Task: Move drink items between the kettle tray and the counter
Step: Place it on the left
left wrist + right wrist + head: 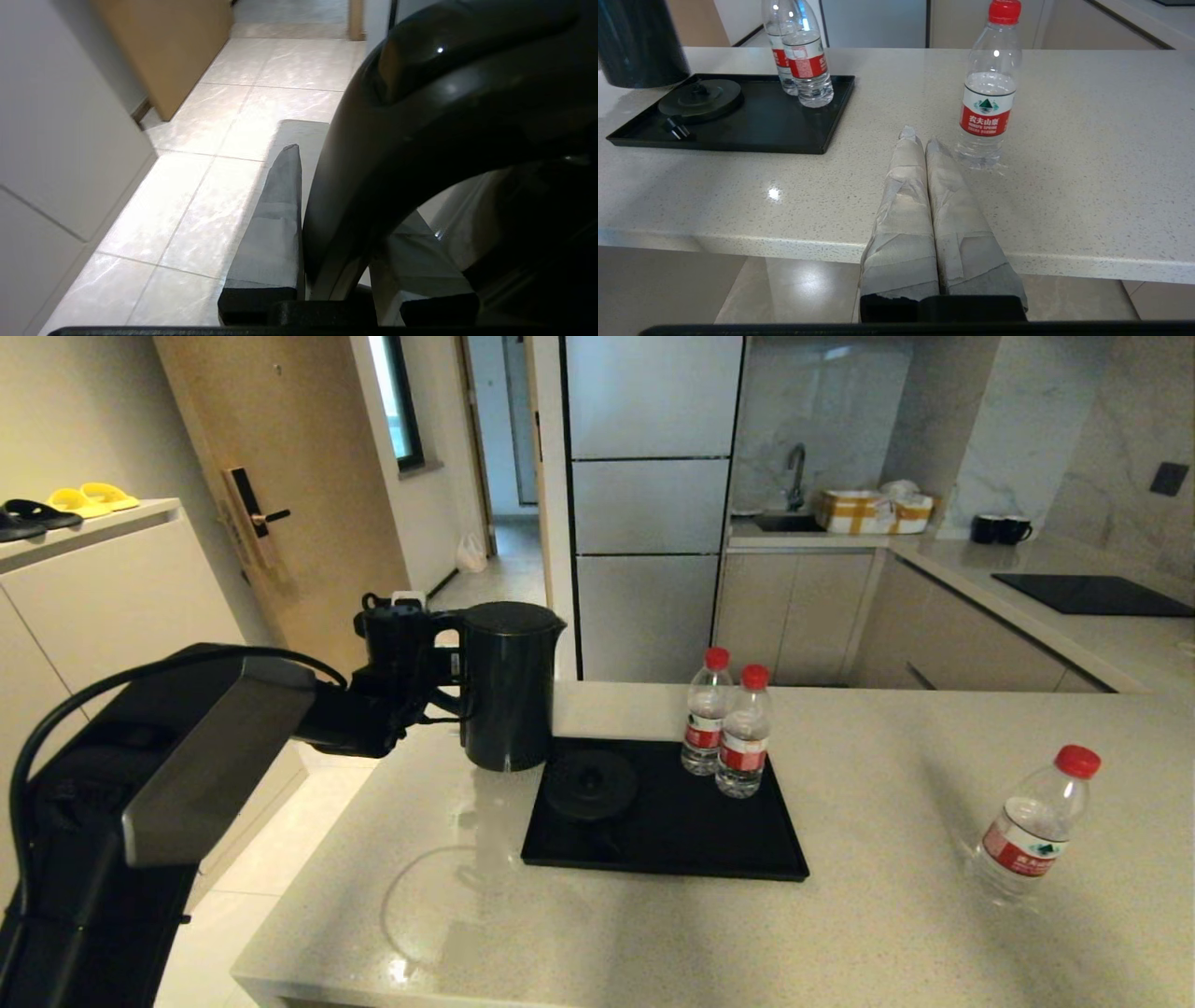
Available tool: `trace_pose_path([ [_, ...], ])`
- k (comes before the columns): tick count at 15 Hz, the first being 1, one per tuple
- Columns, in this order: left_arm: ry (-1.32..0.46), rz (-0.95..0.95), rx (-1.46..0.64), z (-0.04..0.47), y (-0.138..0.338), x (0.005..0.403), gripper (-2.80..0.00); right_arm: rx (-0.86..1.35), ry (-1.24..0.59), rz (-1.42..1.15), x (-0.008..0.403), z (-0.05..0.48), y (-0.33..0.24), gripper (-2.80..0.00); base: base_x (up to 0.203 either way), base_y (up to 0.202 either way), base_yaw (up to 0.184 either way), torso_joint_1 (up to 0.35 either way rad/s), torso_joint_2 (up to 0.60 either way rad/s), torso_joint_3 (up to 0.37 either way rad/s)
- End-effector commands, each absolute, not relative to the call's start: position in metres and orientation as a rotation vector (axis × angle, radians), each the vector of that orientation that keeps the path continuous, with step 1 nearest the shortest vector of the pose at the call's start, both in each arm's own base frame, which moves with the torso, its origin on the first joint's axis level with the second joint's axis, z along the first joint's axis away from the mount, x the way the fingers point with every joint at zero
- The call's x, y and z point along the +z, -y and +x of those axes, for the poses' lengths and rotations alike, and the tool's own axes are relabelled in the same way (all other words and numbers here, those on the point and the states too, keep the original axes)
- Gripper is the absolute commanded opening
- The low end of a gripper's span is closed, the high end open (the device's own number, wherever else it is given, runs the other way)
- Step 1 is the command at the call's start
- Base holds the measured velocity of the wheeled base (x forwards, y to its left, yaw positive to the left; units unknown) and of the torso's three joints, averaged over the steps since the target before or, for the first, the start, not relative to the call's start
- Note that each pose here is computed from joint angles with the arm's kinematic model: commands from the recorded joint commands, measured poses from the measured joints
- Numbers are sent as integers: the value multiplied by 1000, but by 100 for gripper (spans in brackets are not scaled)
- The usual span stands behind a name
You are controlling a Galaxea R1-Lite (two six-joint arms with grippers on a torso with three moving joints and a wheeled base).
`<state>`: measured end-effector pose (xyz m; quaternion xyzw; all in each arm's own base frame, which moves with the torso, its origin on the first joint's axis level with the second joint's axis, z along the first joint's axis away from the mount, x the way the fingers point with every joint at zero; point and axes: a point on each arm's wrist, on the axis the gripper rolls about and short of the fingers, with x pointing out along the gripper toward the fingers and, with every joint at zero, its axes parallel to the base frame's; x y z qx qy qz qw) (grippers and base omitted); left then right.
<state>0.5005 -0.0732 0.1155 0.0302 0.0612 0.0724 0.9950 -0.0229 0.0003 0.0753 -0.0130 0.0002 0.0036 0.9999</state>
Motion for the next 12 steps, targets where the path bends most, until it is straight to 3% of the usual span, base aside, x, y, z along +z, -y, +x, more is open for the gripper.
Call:
trace_pose_path([
  [1, -117, 57, 163, 505, 62, 115, -280, 8, -1, -26, 75, -23, 0, -280, 0, 0, 0, 0, 0, 0],
  [12, -195, 59, 199, 500, 43, 84, -280, 8, -1, -26, 75, -23, 0, -280, 0, 0, 0, 0, 0, 0],
])
